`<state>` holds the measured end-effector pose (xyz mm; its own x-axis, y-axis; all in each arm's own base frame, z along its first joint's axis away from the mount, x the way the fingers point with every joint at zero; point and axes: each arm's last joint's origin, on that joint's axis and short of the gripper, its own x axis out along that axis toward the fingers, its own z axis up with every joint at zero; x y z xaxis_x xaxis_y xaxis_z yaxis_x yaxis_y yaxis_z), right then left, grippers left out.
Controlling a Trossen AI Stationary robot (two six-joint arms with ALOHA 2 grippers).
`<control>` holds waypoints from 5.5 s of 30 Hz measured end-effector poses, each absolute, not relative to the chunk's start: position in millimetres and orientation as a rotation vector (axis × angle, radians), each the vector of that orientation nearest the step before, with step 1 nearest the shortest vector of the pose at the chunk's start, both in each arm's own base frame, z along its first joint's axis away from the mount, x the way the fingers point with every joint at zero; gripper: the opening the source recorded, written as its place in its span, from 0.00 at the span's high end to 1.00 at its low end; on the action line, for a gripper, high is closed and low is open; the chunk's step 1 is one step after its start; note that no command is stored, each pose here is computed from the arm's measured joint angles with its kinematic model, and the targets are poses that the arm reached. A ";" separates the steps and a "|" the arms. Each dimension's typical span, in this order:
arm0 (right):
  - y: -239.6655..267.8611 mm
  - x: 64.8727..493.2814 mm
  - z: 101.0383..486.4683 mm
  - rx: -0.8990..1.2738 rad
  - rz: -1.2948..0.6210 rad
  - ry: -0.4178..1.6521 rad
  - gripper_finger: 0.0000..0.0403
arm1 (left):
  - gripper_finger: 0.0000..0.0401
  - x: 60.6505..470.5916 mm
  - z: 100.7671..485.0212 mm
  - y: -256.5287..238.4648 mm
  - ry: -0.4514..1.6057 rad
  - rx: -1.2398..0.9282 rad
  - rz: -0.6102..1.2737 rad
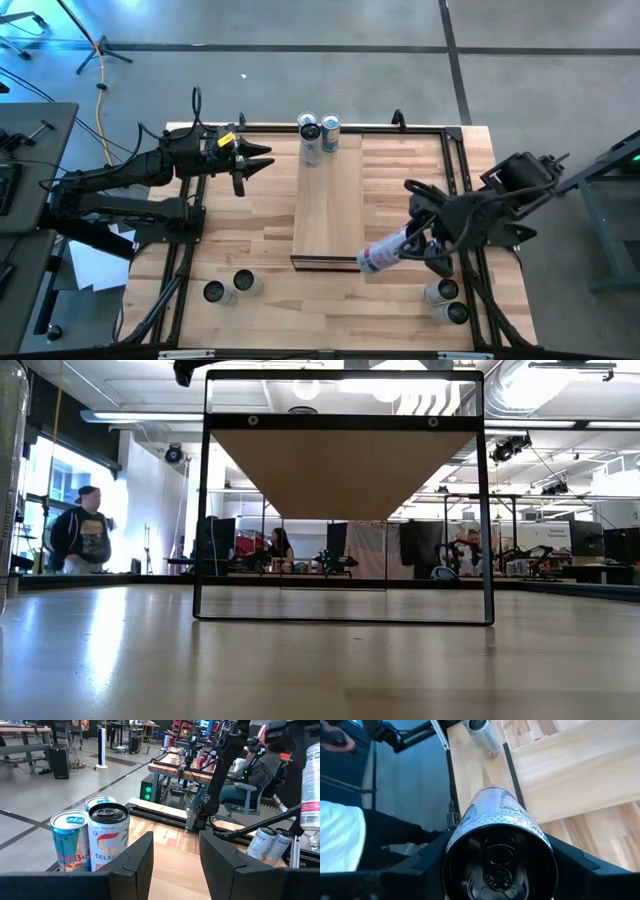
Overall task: Place canned beverage on shelf
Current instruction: Put the white pink soda can aligned with the other white pink soda can
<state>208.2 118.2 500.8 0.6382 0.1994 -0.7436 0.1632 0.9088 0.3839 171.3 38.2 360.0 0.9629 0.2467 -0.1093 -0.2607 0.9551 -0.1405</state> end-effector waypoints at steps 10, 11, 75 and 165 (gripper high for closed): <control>108.9 213.9 500.5 0.446 -0.007 0.879 0.40 | 0.67 171.3 359.8 38.1 0.094 -0.155 0.253; 107.3 214.8 500.5 0.444 -0.012 0.876 0.40 | 0.67 171.3 359.3 37.9 0.099 -0.156 0.249; -104.8 348.9 406.5 0.396 -0.499 1.081 0.40 | 0.67 171.8 353.3 40.4 0.140 -0.222 0.339; -57.0 216.7 353.0 0.363 -0.218 0.688 0.28 | 0.67 171.8 353.6 40.4 0.136 -0.232 0.338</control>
